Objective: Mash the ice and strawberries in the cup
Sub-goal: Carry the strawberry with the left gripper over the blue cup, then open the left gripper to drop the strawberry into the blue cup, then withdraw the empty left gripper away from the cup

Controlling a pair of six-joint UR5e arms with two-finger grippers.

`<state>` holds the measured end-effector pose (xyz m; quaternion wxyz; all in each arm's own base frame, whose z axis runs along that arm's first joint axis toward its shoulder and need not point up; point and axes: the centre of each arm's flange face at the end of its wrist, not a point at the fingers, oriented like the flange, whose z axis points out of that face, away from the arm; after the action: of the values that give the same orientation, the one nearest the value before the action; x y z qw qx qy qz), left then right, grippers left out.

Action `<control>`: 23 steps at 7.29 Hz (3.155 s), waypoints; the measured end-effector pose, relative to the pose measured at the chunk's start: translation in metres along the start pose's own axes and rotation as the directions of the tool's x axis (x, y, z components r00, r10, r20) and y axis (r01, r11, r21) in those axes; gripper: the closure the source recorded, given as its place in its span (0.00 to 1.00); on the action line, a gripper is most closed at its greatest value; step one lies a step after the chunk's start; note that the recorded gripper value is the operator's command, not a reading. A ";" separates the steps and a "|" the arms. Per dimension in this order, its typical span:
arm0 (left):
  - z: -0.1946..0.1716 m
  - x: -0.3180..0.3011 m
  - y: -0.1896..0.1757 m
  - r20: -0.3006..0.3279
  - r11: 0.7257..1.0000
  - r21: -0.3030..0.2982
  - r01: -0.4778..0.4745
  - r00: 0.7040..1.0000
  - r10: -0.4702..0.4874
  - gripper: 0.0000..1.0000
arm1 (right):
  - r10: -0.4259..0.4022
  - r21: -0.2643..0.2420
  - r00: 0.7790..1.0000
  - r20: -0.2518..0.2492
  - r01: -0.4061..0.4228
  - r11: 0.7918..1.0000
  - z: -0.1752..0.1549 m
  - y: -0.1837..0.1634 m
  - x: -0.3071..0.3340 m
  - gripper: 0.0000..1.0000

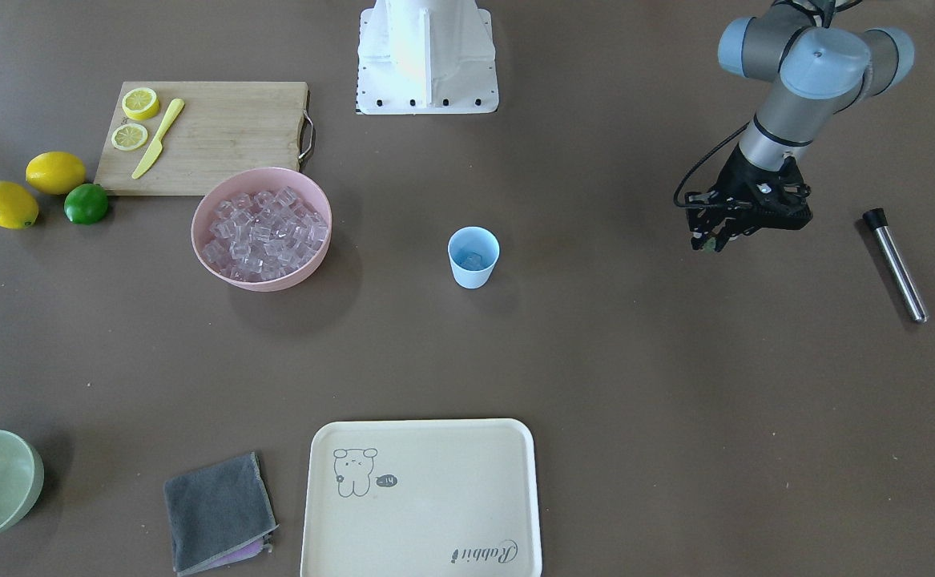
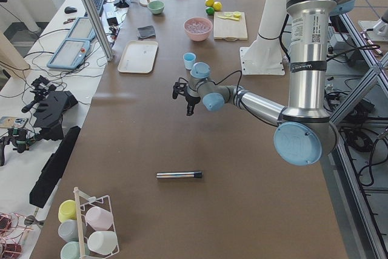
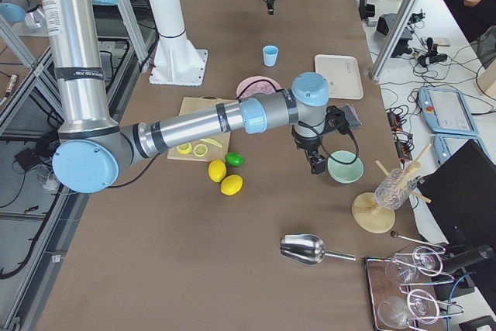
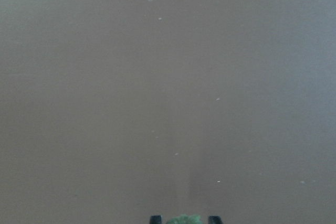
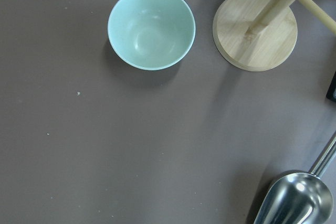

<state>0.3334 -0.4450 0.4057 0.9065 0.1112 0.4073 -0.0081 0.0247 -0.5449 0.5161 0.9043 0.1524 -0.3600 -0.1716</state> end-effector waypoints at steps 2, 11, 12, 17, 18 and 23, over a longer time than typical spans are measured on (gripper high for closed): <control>-0.032 0.090 -0.037 -0.002 0.997 -0.008 0.071 0.997 -0.071 0.74 | 0.006 -0.019 1.000 0.015 -0.006 1.000 0.008 0.020 0.044 0.00; -0.006 0.298 -0.008 -0.097 0.979 -0.023 0.203 0.974 -0.204 0.74 | 0.055 -0.018 0.998 0.010 -0.055 0.998 0.003 0.057 0.077 0.00; -0.004 0.298 -0.010 -0.101 0.979 -0.019 0.204 0.974 -0.205 0.73 | 0.056 -0.016 0.998 0.010 -0.055 0.998 0.002 0.058 0.078 0.00; -0.009 0.293 -0.017 -0.102 0.977 -0.009 0.214 0.972 -0.214 0.02 | 0.058 -0.018 0.998 0.010 -0.057 0.998 0.002 0.061 0.080 0.00; -0.012 0.277 -0.020 -0.096 0.977 -0.005 0.211 0.973 -0.211 0.02 | 0.058 -0.019 0.998 0.010 -0.058 0.998 0.003 0.062 0.080 0.00; -0.014 -0.001 -0.056 0.081 0.999 -0.011 0.035 0.996 -0.034 0.02 | 0.059 -0.012 0.998 0.002 -0.059 0.998 -0.001 0.057 0.078 0.00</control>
<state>0.3164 -0.4970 0.3862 0.9225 0.0984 0.3724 -0.0256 0.0902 -0.5271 0.5850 0.9094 0.1360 -0.3645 -0.1474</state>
